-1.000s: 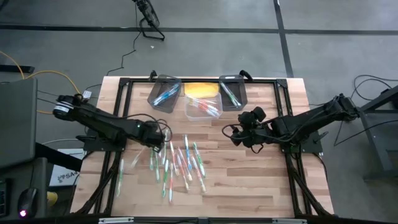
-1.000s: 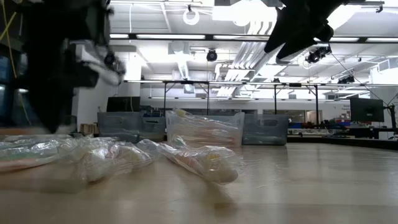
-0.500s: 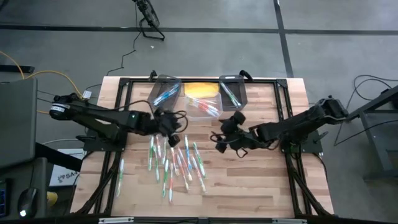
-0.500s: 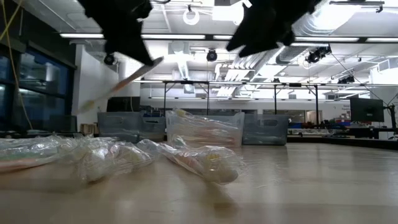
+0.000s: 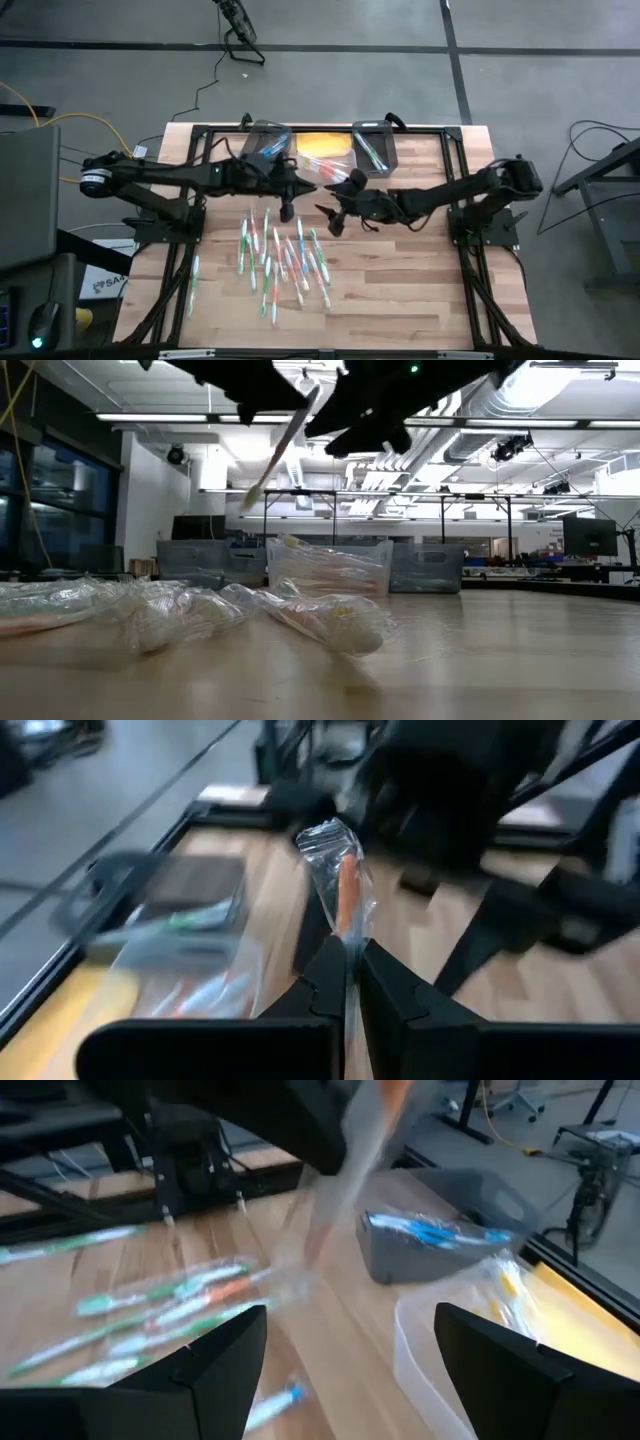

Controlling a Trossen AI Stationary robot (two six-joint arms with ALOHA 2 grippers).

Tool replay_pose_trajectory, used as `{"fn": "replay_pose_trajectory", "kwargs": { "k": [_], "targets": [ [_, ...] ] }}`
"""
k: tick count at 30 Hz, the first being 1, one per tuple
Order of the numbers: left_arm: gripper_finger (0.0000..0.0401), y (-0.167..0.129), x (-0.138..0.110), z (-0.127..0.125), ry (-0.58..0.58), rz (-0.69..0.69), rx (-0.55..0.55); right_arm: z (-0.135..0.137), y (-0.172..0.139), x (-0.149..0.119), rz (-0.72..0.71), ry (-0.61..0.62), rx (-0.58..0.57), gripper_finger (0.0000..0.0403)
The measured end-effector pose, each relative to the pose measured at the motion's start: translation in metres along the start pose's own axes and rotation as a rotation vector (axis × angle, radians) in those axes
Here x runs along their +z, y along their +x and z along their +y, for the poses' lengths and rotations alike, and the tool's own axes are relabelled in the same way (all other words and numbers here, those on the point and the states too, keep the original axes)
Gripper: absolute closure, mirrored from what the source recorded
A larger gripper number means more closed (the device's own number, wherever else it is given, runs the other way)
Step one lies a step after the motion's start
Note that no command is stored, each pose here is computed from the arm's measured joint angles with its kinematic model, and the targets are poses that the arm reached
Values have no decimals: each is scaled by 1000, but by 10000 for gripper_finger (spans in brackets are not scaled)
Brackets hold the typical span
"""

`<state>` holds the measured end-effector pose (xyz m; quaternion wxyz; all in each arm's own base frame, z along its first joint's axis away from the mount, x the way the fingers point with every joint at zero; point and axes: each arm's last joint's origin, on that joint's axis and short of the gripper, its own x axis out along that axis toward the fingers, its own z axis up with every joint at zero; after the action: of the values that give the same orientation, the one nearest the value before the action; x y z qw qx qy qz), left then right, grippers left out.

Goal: Pick & Place Toothbrushes
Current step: Put the orange toothbrush into the transparent bin

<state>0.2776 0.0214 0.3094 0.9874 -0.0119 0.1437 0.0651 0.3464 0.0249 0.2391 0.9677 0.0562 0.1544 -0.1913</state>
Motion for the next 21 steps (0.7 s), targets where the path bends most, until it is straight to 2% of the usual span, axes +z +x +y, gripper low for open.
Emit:
{"fn": "replay_pose_trajectory", "kwargs": {
  "k": [9,12,21],
  "targets": [
    [395,1,3,19,1,-35,-37,-9,17,4,-85,21,86,131],
    [395,1,4,23,11,-47,-61,-11,19,7,-109,14,109,159],
    [395,9,4,26,28,-79,-117,-26,24,14,-143,26,101,280]
  ]
}}
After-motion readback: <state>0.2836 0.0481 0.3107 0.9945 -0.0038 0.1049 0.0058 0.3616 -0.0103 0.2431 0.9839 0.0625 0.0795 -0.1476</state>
